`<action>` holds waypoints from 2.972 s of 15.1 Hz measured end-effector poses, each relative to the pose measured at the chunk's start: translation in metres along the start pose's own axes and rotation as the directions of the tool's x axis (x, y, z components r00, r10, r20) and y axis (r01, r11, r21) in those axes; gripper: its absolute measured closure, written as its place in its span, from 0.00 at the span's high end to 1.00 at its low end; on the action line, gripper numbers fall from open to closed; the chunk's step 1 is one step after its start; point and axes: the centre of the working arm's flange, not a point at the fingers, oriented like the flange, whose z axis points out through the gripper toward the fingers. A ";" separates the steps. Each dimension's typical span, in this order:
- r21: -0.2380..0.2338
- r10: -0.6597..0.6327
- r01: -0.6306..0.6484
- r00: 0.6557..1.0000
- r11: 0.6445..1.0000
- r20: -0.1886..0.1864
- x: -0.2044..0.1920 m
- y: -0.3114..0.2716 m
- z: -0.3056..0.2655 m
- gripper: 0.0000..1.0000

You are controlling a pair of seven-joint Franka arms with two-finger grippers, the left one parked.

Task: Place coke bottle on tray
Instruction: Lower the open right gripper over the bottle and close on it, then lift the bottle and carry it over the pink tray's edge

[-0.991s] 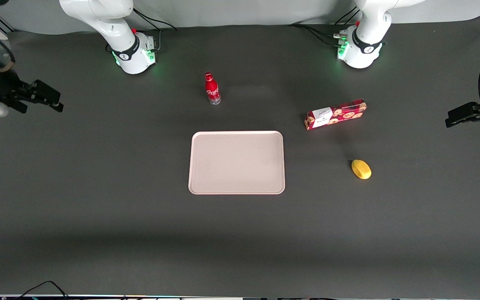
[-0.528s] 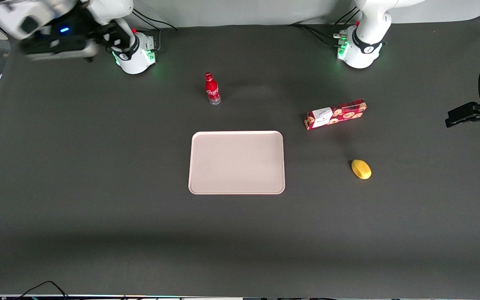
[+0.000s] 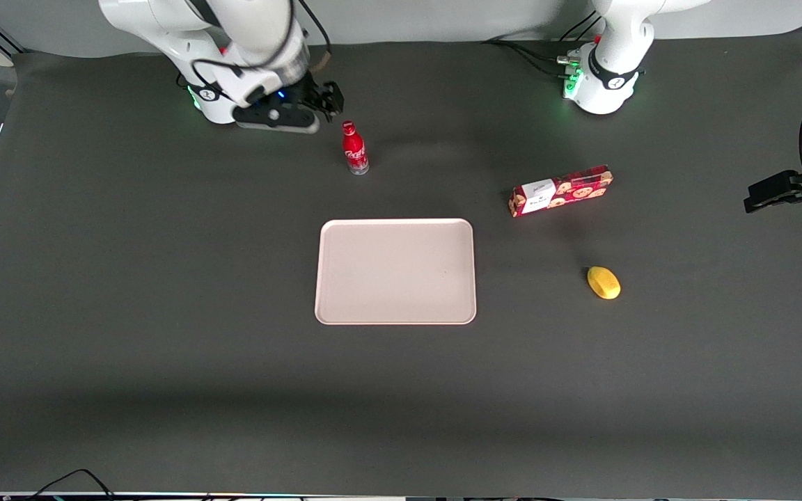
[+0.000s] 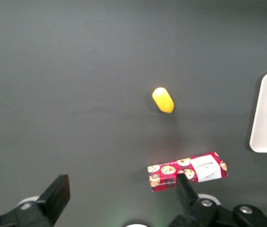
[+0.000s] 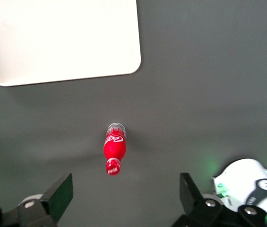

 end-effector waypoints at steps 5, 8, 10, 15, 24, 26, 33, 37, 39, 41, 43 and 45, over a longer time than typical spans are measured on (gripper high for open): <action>-0.009 0.050 -0.050 0.997 0.999 -0.052 -0.036 -0.029 0.106 1.00; 0.000 0.054 -0.054 0.996 0.999 -0.076 -0.048 -0.032 0.139 1.00; 0.025 0.062 -0.060 0.994 0.998 -0.089 -0.056 -0.035 0.155 1.00; 0.054 0.076 -0.072 0.995 0.996 -0.071 -0.075 -0.038 0.183 1.00; 0.029 0.072 -0.071 0.995 0.997 -0.067 -0.101 -0.042 0.205 0.63; 0.029 0.072 -0.071 0.995 0.997 -0.067 -0.101 -0.042 0.204 0.64; 0.032 0.073 -0.070 0.995 0.997 -0.074 -0.101 -0.042 0.203 0.59; 0.033 0.070 -0.067 0.994 0.997 -0.079 -0.101 -0.042 0.202 0.30; 0.034 0.070 -0.067 0.994 0.997 -0.081 -0.101 -0.042 0.202 0.30; 0.035 0.071 -0.068 0.994 0.997 -0.084 -0.100 -0.042 0.201 0.30; 0.038 0.061 -0.058 0.994 0.998 -0.095 -0.098 -0.044 0.191 0.30; 0.026 0.051 -0.048 0.993 0.998 -0.106 -0.090 -0.047 0.163 0.30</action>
